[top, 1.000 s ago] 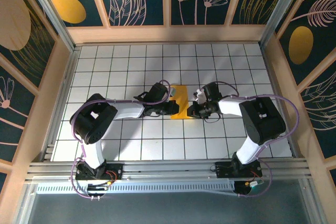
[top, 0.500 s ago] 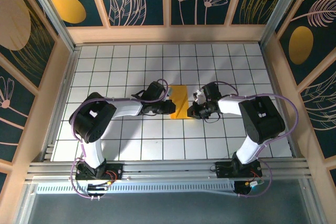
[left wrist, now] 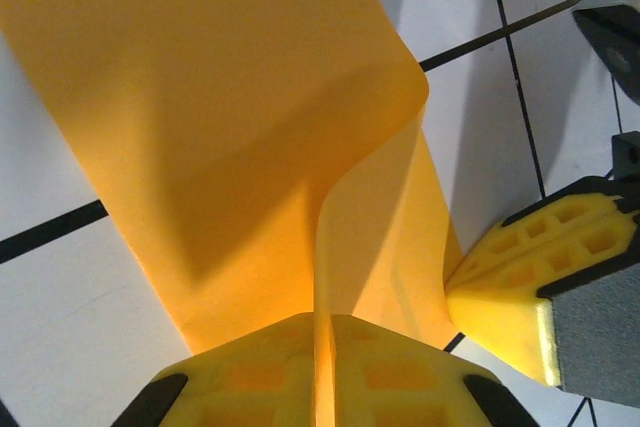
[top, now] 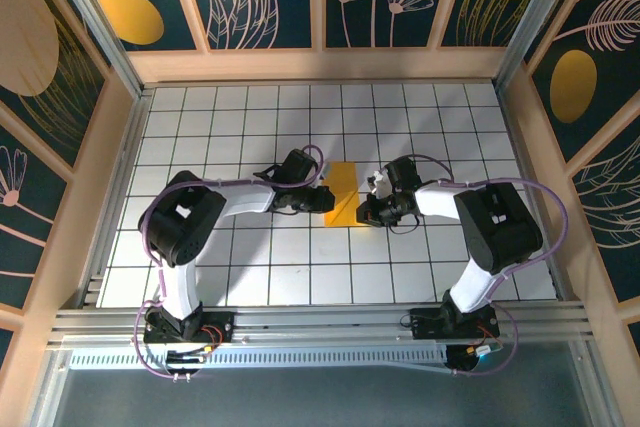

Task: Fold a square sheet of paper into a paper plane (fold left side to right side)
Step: Fold the triangle a second time at the center of the table.

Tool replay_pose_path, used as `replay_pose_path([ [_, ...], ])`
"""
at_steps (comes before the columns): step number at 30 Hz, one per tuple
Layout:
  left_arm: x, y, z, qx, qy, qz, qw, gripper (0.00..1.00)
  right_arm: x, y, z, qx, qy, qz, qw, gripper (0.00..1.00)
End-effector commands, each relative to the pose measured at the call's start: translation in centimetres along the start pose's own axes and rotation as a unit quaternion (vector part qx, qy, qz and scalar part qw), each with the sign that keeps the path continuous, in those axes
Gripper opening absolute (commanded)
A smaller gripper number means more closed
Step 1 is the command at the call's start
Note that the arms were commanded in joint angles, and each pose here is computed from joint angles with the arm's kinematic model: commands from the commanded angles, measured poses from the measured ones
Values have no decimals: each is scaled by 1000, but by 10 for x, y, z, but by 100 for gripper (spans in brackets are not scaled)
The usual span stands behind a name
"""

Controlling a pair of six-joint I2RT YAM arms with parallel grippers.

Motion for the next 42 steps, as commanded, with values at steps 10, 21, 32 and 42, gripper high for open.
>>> replay_pose_path([
  [10,4,-7,12,9,-26,13,1000,11,9,12,-24,15,52,25,998,0],
  [21,8,-9,17,10,-36,16,999,12,10,12,-25,15,54,27,998,0],
  [32,7,-9,22,11,-52,13,999,12,10,13,-27,17,59,28,998,0],
  [42,8,-10,25,9,-55,10,998,11,10,14,-27,18,59,30,998,0],
])
Point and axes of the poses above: each hand's point on the last joint's axis, 136 mm out from that joint toward the fingers, its own x axis out along the fingers, its own z axis along the line the jaws close on, y = z × x, the point moved 3 cm from there along -x, back along the fingers, and after that the axes turned 2 degrees about x, right-handed, at the moved point
